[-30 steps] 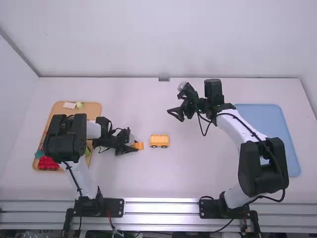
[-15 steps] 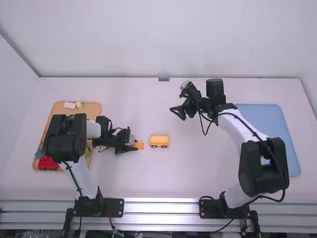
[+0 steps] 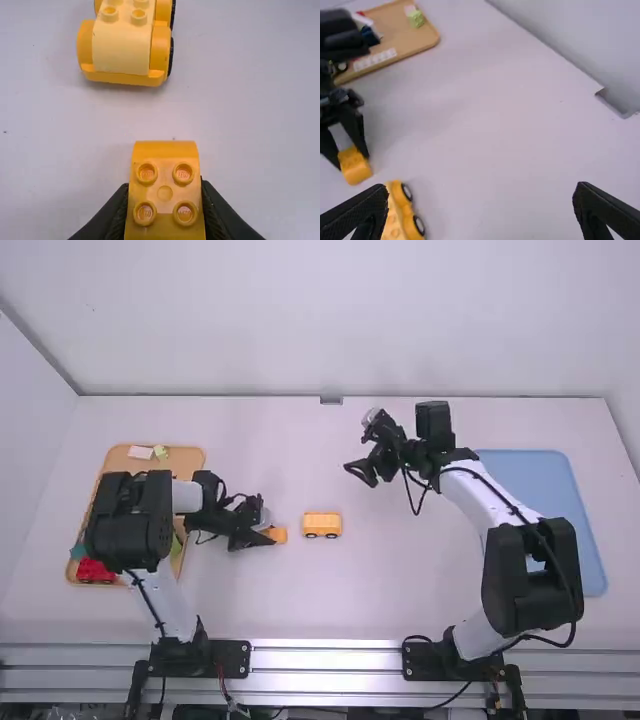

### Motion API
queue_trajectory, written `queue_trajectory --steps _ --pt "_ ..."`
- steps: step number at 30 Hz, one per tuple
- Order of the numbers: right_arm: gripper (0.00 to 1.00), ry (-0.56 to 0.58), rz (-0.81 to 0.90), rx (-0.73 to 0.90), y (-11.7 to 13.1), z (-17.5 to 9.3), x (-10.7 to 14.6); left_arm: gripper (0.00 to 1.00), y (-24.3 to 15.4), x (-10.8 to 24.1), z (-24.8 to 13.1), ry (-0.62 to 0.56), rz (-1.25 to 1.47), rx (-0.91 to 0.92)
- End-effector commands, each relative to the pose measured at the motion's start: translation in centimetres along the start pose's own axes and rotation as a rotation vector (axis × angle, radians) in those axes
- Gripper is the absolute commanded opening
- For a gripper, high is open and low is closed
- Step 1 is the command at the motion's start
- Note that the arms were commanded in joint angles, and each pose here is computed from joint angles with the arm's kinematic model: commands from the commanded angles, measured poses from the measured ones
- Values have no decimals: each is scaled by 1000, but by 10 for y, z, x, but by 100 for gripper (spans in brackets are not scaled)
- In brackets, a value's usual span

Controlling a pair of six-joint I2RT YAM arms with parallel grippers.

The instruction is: Assemble lego blocks to make yellow taxi

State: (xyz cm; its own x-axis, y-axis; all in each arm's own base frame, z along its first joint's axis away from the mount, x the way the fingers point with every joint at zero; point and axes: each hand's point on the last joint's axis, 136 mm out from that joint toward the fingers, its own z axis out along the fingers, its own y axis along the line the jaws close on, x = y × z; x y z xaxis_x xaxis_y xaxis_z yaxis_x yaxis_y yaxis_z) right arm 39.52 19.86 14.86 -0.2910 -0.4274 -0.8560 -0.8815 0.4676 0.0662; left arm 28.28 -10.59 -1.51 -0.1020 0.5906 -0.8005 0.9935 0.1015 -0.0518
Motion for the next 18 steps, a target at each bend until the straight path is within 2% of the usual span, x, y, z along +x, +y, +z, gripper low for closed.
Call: queue_trajectory --steps 1,2,8,10,13,18 --pt "98 -23 -79 -34 3 -4 -8 20 13 -16 -15 18 47 -41" --pt "99 -29 -83 -87 10 -9 -3 19 15 -34 -21 -9 82 -54" --pt "99 -101 -158 -239 37 -20 11 20 17 -70 -33 -58 125 -95" --pt "99 -103 -191 -257 46 -16 27 20 15 -80 -33 -63 140 -94" --pt "98 -120 -233 -281 65 -4 50 12 11 -101 -27 -125 143 -72" --pt "98 -133 -260 -229 82 14 80 16 1 -119 -12 -173 168 -20"
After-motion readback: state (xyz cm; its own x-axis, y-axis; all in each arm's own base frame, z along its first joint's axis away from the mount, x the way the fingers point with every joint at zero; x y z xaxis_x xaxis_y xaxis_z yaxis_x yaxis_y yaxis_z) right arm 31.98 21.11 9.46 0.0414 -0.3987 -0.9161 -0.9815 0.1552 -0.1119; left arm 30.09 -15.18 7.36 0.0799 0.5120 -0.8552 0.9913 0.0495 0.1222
